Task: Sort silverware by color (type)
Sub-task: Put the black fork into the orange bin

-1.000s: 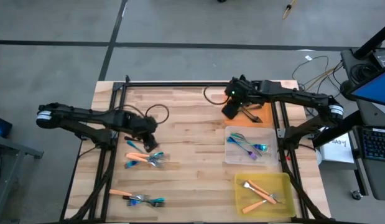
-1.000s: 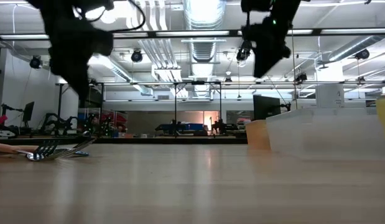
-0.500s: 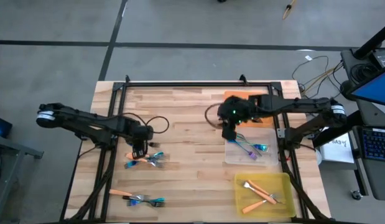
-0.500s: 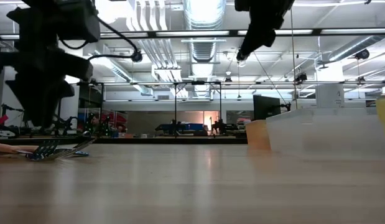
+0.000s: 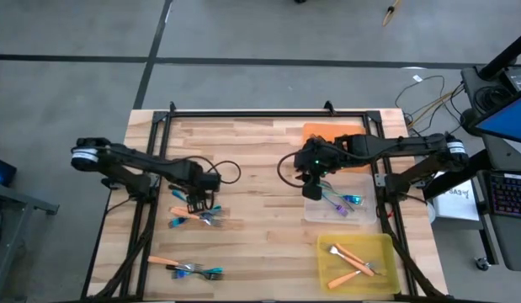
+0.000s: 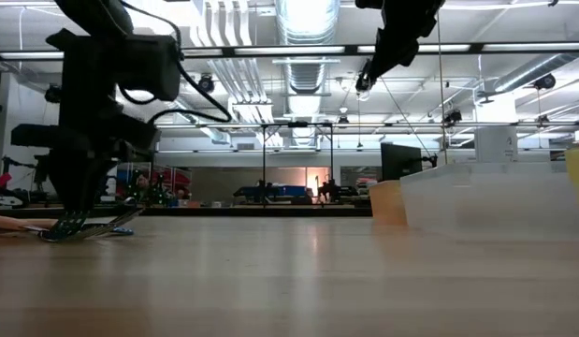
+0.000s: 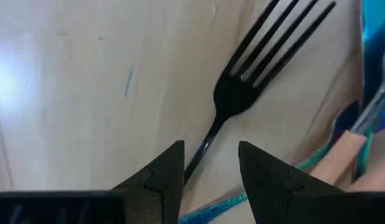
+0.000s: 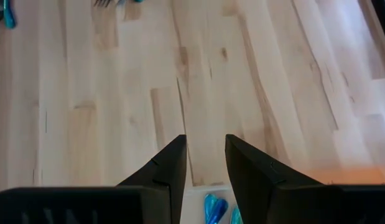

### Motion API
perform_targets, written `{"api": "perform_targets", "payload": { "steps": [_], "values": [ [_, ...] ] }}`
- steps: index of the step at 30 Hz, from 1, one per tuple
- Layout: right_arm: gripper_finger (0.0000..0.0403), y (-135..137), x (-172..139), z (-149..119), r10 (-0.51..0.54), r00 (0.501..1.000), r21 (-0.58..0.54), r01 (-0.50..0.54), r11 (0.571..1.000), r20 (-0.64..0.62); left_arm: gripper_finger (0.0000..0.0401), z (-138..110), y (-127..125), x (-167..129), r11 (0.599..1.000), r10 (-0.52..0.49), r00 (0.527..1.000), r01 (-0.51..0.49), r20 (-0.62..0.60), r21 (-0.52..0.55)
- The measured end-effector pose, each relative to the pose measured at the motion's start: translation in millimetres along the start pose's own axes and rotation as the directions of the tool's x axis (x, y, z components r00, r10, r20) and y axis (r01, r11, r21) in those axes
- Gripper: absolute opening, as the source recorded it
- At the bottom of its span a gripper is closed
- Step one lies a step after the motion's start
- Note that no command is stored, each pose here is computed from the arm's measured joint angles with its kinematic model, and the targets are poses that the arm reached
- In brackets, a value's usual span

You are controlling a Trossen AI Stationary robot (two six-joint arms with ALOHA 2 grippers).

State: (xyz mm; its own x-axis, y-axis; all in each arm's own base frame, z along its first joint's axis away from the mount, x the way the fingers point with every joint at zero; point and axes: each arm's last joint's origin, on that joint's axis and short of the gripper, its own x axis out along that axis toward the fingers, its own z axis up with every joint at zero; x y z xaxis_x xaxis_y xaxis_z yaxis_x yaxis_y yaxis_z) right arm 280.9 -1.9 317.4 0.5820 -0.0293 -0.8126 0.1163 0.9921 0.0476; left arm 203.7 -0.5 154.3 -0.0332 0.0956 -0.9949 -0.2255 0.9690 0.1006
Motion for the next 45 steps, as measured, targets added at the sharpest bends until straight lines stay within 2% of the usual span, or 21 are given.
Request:
{"api": "perform_targets", "payload": {
  "steps": [8, 15, 20, 28, 32, 35, 38, 41, 45],
  "values": [
    [0.0096, 0, 0, -2, -0.003, 1.000, -0.001, 0.003, 1.000, -0.025, 0.0132, 11, 3, 15, 1.000, 0.000, 0.999, -0.001, -0.040, -0.015],
    [0.0097, 0, 0, -2, -0.003, 1.000, -0.001, 0.003, 1.000, -0.025, 0.0128, 19, 13, 29, 0.996, -0.061, 0.993, 0.055, -0.096, -0.064],
    [0.0091, 0, 0, -2, -0.003, 1.000, -0.001, 0.003, 1.000, -0.025, 0.0092, 32, 17, 29, 0.993, -0.087, 0.989, 0.076, -0.120, -0.094],
    [0.0084, 0, 0, -2, -0.002, 1.000, 0.017, 0.003, 1.000, -0.024, 0.0013, 58, 29, 27, 0.976, -0.093, 0.988, 0.066, -0.125, -0.209],
    [0.0081, 0, 0, -3, -0.004, 0.999, 0.073, 0.007, 0.997, -0.035, 0.0006, 69, 36, 28, 0.973, -0.056, 0.992, 0.029, -0.115, -0.227],
    [0.0082, -1, -2, -6, -0.007, 0.999, 0.118, 0.013, 0.993, -0.052, 0.0003, 77, 41, 23, 0.973, -0.015, 0.998, -0.001, -0.069, -0.231],
    [0.0078, -1, -8, -7, -0.017, 0.999, 0.141, 0.022, 0.990, -0.040, 0.0002, 93, 49, 13, 0.965, 0.074, 0.995, -0.053, 0.074, -0.256],
    [0.0073, -4, -16, -8, -0.091, 0.996, 0.169, 0.092, 0.981, -0.018, 0.0001, 98, 56, -3, 0.956, 0.119, 0.984, -0.077, 0.135, -0.283],
    [0.0067, -8, -27, -11, -0.197, 0.980, 0.213, 0.187, 0.959, 0.026, 0.0001, 108, 66, -25, 0.947, 0.127, 0.958, -0.040, 0.257, -0.319]
  ]
}}
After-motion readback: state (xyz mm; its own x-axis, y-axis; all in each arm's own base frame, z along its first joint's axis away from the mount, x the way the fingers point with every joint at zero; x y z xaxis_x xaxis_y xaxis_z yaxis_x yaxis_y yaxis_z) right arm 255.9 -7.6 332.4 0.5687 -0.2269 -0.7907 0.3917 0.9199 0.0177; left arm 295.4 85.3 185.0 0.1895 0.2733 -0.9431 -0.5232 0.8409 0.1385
